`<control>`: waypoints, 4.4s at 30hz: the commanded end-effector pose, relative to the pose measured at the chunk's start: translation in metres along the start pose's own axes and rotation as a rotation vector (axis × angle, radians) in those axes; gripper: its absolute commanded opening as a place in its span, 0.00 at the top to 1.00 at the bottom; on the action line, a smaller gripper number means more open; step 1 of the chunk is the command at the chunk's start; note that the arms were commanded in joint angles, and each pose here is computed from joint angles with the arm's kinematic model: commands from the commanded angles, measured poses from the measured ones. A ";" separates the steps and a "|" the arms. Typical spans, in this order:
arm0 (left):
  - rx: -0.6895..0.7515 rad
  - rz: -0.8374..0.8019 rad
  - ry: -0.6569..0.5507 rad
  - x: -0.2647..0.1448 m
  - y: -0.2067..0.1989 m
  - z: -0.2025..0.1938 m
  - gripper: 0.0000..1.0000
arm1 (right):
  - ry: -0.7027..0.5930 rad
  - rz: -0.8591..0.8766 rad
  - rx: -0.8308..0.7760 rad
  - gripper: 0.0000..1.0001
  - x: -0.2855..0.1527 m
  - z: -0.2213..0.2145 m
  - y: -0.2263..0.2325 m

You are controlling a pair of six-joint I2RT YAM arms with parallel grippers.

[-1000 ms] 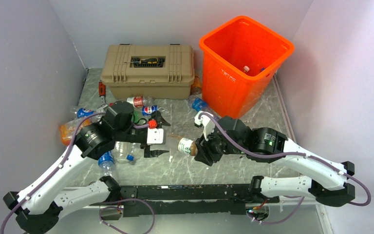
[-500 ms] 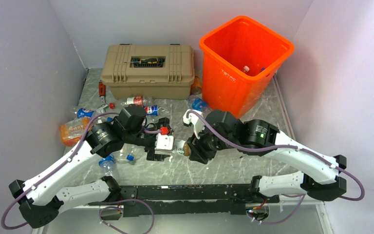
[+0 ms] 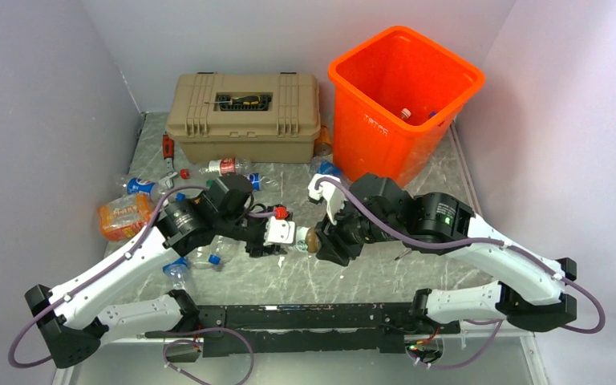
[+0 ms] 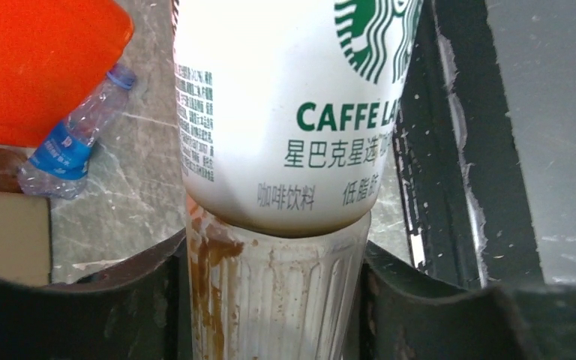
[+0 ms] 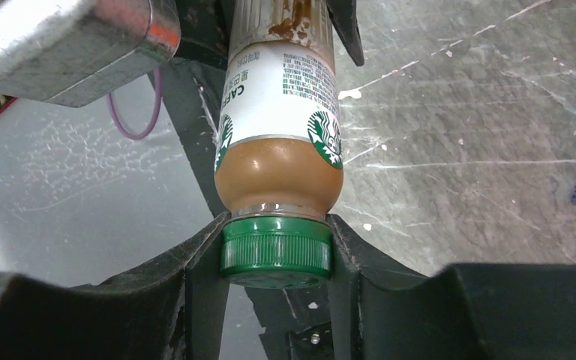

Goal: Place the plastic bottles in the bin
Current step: Pick up the plastic bottle at the center of the board, then place the plastic bottle in the trash bin.

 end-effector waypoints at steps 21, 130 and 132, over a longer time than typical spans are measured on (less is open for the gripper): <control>-0.487 0.023 -0.607 0.005 0.020 0.022 1.00 | -1.370 -0.041 0.335 0.01 -0.039 -0.015 -0.023; -0.570 0.895 -0.302 -0.026 0.032 -0.019 0.01 | -1.271 -0.823 0.383 0.00 -0.130 0.155 -0.125; -0.584 0.970 -0.299 -0.034 0.032 -0.020 0.01 | -1.191 -0.724 0.382 0.00 -0.104 0.138 -0.105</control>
Point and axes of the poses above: each gripper's point midway between its finger pads, its own x axis out along the fingers, its own y axis along the line the jaws close on, z = x × y, the point moved 10 cm from there along -x, back along the fingers
